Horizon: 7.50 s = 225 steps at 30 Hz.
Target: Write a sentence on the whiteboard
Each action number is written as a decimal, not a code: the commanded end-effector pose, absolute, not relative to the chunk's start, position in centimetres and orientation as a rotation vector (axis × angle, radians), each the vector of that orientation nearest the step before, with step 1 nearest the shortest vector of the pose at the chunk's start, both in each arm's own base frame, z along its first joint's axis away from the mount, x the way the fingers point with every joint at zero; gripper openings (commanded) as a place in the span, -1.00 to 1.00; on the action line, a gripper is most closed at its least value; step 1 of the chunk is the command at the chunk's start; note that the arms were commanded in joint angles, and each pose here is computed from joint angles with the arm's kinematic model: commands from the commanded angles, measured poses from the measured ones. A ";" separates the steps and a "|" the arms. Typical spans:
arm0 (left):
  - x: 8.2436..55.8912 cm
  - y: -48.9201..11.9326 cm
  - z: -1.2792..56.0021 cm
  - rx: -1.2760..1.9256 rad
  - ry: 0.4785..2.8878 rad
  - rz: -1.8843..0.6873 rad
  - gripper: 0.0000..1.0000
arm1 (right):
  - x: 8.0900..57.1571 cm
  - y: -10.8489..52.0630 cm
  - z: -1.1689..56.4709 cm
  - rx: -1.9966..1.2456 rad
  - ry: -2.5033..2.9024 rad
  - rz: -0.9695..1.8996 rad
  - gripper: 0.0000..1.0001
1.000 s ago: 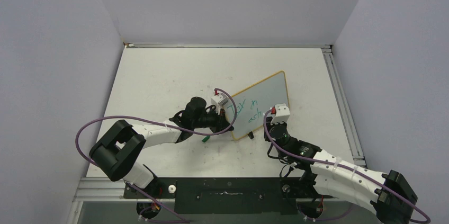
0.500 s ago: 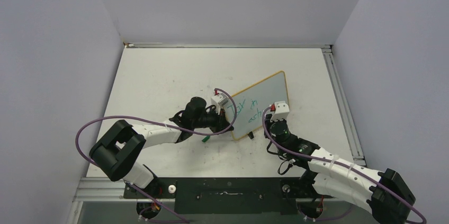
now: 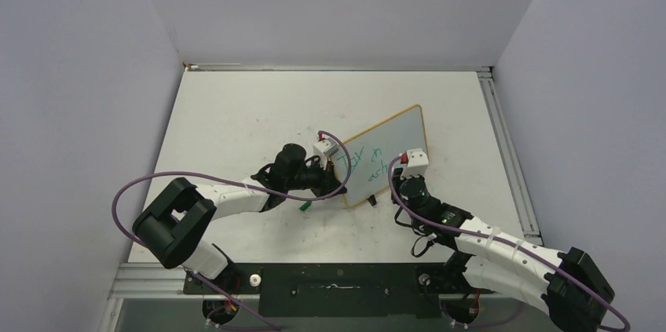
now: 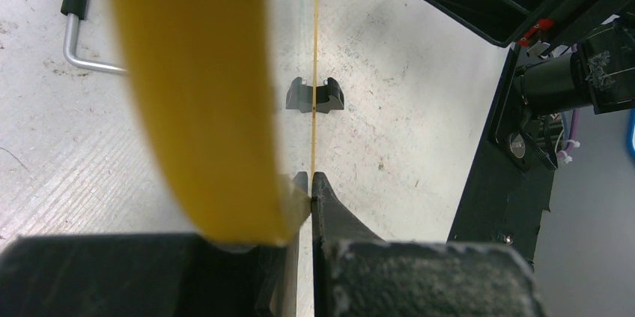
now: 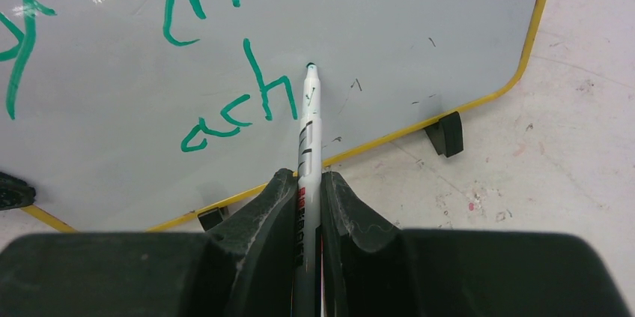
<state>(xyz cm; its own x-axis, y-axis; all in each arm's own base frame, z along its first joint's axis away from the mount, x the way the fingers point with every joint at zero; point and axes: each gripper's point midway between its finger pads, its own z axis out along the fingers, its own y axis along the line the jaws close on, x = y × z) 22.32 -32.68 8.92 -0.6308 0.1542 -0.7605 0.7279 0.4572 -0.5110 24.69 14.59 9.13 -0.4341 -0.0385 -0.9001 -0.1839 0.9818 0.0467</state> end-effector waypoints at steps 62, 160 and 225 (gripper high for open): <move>21.7 -33.3 9.8 0.773 2.053 -1.184 -1.00 | 26.0 14.6 14.1 -0.092 1.899 0.193 -0.89; 21.7 -33.4 10.0 0.769 2.048 -1.186 -1.00 | 25.7 13.6 9.5 -0.029 2.048 0.171 -0.89; 21.5 -33.3 10.0 0.763 2.041 -1.197 -1.00 | 27.3 12.3 9.3 0.033 2.080 0.131 -0.89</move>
